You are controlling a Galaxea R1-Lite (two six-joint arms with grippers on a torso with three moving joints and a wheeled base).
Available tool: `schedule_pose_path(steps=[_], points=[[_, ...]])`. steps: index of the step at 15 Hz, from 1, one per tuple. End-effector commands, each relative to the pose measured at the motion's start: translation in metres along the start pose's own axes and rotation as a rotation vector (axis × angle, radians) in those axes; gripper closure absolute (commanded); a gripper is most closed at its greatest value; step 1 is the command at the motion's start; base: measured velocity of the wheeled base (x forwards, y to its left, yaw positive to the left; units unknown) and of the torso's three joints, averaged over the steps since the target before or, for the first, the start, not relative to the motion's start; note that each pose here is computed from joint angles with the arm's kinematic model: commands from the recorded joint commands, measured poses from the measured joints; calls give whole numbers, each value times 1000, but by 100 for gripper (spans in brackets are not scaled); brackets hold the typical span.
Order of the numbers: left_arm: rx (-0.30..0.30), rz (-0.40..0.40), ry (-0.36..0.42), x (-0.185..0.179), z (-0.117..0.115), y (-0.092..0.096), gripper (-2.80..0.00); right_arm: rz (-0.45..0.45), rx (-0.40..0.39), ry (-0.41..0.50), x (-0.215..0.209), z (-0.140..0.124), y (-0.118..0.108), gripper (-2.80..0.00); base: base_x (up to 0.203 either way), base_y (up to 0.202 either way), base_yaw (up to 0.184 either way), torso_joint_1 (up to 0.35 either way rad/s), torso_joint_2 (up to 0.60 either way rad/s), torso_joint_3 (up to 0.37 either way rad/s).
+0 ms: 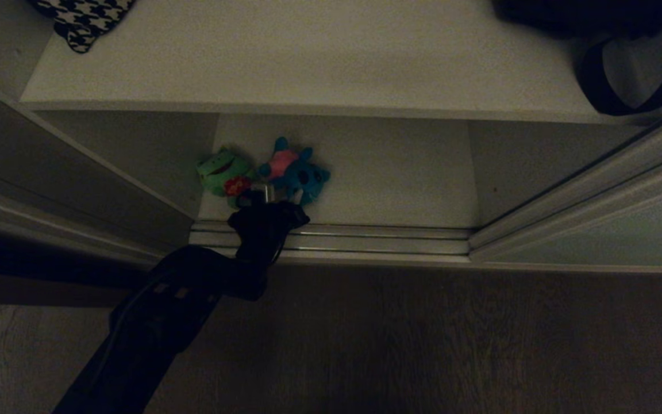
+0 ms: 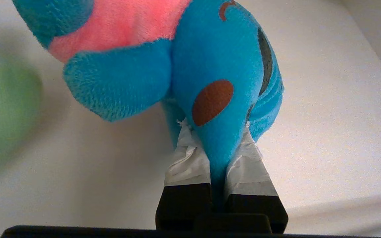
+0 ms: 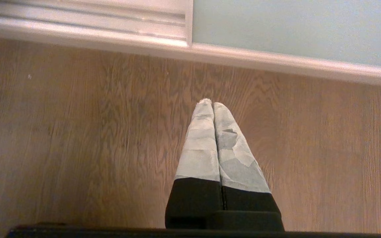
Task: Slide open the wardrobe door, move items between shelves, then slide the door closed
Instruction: Place the blue doll on the lower shelf
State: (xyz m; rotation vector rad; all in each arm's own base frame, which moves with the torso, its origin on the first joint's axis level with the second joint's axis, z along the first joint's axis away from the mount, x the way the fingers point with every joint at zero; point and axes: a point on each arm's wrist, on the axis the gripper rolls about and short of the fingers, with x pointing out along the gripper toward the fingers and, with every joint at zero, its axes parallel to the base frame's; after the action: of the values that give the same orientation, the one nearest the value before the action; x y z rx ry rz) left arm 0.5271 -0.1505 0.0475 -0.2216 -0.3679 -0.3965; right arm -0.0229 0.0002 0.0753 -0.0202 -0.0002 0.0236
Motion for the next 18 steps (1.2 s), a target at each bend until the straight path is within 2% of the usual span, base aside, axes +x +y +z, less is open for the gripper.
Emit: schedule_pose_path(steps=[1, 5, 8, 9, 10, 16, 18], points=[[-2, -11, -18, 2, 6, -5, 0, 1, 0, 0, 0, 0, 0, 0, 97, 0, -1, 2, -1, 5], [-4, 4, -20, 5, 11, -11, 0, 1, -1, 0, 0, 0, 0, 0, 0, 0, 0, 0, 0, 0], [-6, 13, -3, 4, 6, -11, 0, 1, -1, 0, 0, 0, 0, 0, 0, 0, 0, 0, 0, 0], [-6, 14, 5, 4, 4, -11, -32, 1, 0, 0, 0, 0, 0, 0, 0, 0, 0, 0, 0, 0], [-12, 18, 15, 4, 3, -11, -280, 1, -1, 0, 0, 0, 0, 0, 0, 0, 0, 0, 0, 0], [-15, 10, 4, 6, 10, -12, -280, 1, 0, 0, 0, 0, 0, 0, 0, 0, 0, 0, 0, 0], [-11, 11, -26, 10, 24, -14, -280, 1, -1, 0, 0, 0, 0, 0, 0, 0, 0, 0, 0, 0]])
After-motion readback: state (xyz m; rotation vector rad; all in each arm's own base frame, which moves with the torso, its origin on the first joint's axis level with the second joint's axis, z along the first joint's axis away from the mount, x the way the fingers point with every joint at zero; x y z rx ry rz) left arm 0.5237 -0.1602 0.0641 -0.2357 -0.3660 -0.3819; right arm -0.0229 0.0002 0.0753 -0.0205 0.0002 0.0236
